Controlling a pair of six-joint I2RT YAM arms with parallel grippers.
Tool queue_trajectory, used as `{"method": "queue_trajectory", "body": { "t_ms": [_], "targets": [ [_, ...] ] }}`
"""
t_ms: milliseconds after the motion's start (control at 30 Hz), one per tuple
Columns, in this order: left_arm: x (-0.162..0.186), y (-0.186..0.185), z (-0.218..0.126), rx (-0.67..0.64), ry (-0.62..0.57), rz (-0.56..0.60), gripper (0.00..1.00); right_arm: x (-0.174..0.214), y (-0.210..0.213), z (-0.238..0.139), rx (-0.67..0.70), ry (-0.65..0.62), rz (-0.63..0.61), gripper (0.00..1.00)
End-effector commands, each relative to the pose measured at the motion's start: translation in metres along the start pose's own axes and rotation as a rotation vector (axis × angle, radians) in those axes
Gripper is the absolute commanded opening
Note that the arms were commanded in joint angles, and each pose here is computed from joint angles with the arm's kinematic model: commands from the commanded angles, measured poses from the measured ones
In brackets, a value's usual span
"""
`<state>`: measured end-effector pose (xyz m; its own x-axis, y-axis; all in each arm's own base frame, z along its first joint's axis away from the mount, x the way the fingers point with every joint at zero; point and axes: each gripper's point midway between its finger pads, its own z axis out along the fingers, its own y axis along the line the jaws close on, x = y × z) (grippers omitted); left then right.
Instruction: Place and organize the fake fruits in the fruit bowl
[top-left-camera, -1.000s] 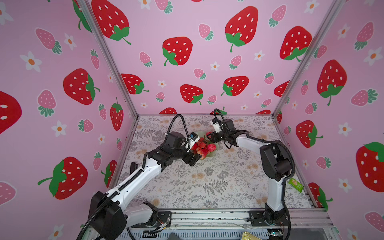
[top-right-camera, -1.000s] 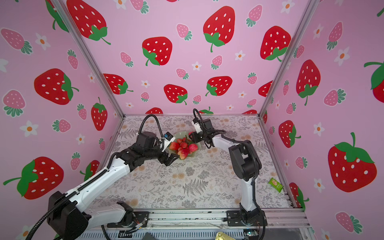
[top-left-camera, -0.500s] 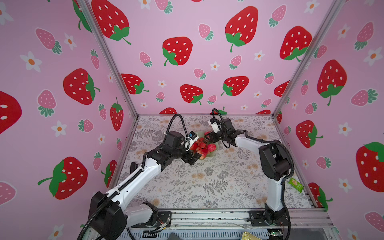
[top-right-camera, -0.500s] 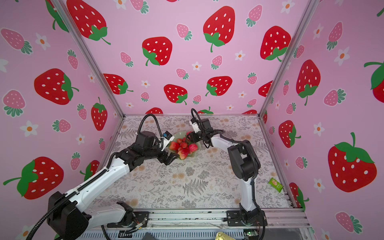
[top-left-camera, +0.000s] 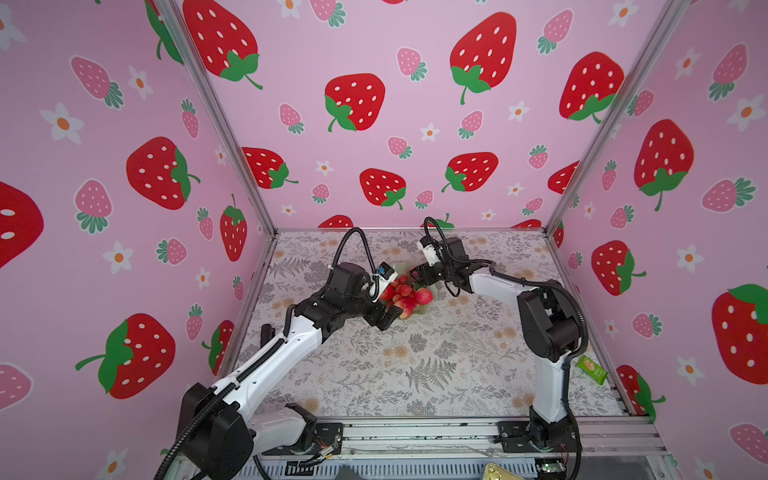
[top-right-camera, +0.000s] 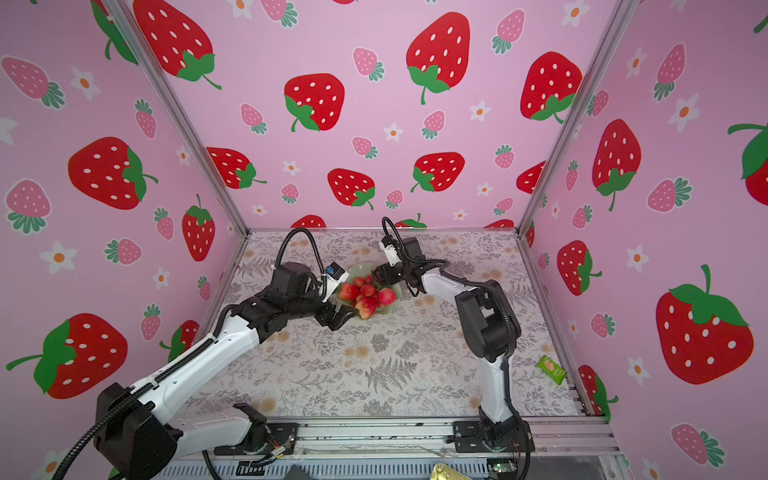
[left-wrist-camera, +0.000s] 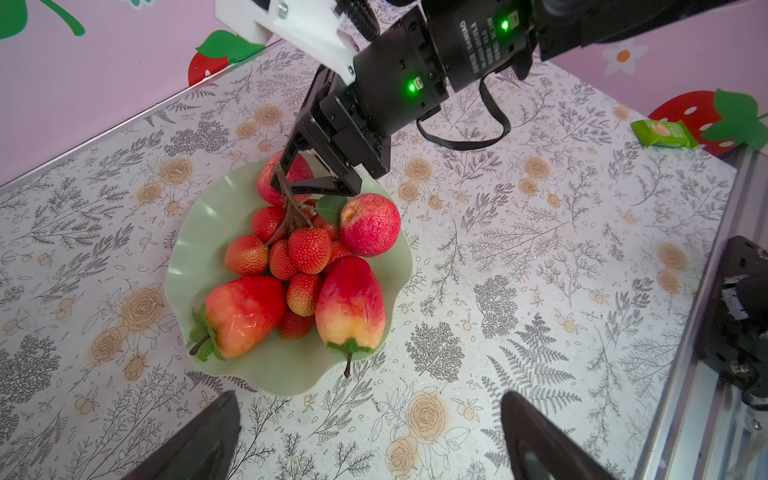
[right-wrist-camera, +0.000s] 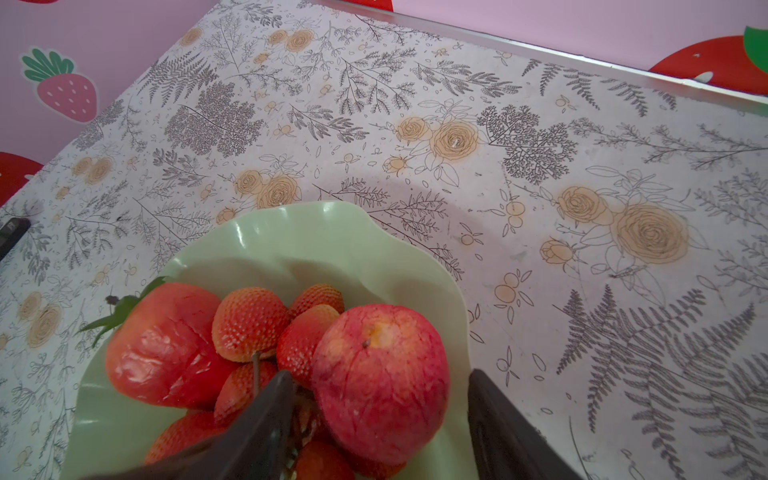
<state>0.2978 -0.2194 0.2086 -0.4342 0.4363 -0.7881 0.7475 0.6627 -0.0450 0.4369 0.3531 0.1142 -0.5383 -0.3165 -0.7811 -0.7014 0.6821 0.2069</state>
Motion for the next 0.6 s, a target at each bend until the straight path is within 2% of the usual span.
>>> {"method": "queue_trajectory", "body": {
  "t_ms": [0,167,267,367,467,567],
  "targets": [
    [-0.026,-0.002,-0.014,0.008,-0.077,0.029,0.99,-0.030,0.000,-0.018,0.040,-0.067,-0.013,0.72],
    [-0.029,0.004,-0.018,-0.017,-0.098,0.016,0.99,-0.062,-0.016,-0.042,0.070,-0.144,0.053,0.75],
    [-0.029,0.025,-0.023,-0.104,-0.115,-0.024,0.99,-0.078,-0.026,-0.062,0.095,-0.192,0.075,0.76],
    [-0.019,0.071,-0.032,-0.289,-0.101,-0.112,0.99,-0.083,-0.037,-0.089,0.120,-0.236,0.100,0.79],
    [0.004,0.125,-0.047,-0.491,-0.062,-0.247,0.99,-0.067,-0.061,-0.122,0.176,-0.276,0.154,1.00],
    [0.031,0.171,-0.066,-0.660,-0.055,-0.391,0.99,-0.035,-0.099,-0.161,0.259,-0.340,0.236,0.99]
  ]
}}
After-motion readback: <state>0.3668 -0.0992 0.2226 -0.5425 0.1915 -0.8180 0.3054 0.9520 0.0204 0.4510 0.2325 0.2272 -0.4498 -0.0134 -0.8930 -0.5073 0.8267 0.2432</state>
